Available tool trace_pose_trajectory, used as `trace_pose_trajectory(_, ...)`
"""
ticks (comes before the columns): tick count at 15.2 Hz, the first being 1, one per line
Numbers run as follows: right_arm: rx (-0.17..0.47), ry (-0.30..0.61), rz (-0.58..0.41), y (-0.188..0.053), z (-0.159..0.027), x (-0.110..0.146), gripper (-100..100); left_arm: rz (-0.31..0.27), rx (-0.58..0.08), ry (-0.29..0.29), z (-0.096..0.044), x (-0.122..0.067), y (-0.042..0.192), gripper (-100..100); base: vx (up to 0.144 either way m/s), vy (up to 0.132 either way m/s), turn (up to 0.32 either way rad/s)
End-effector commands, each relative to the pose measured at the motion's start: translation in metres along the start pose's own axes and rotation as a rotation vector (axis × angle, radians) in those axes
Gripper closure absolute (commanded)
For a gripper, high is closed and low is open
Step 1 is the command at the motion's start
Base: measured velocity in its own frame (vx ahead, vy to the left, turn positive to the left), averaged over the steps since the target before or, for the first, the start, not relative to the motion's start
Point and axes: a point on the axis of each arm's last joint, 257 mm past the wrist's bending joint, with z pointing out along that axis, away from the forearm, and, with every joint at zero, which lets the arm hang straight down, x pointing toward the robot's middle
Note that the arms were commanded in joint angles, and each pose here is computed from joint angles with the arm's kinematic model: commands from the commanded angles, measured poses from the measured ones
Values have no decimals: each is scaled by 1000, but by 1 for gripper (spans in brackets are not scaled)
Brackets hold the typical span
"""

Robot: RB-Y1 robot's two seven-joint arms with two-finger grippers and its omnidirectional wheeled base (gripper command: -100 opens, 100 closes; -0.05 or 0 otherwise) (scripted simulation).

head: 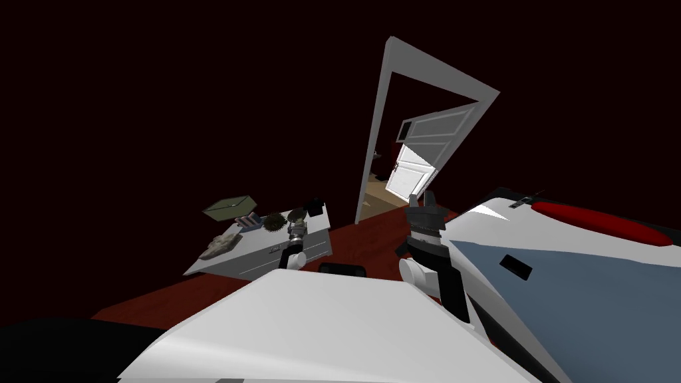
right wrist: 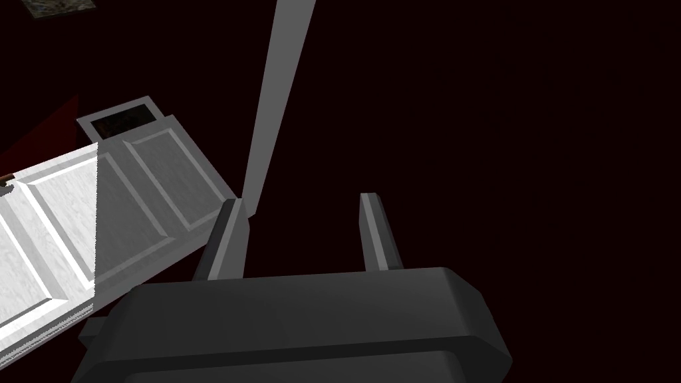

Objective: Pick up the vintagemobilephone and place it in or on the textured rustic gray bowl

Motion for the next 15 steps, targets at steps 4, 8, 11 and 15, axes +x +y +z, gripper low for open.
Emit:
trace_pose_trajectory(4, 0, 0, 0, 0, 0, 0, 0, 2, 5, -4, 11, -2, -9, 100, 16, -20, -37)
trace_pose_trajectory(8, 0, 0, 0, 0, 0, 0, 0, 2, 4, -3, 11, -2, -9, 100, 1, -2, -2)
trace_pose_trajectory(11, 0, 0, 0, 0, 0, 0, 0, 0, 2, 5, 3, 2, -1, 100, -11, 23, 63)
trace_pose_trajectory(15, 0, 0, 0, 0, 0, 0, 0, 87, -3, 44, 16, 1, -30, 100, 2, -1, 1)
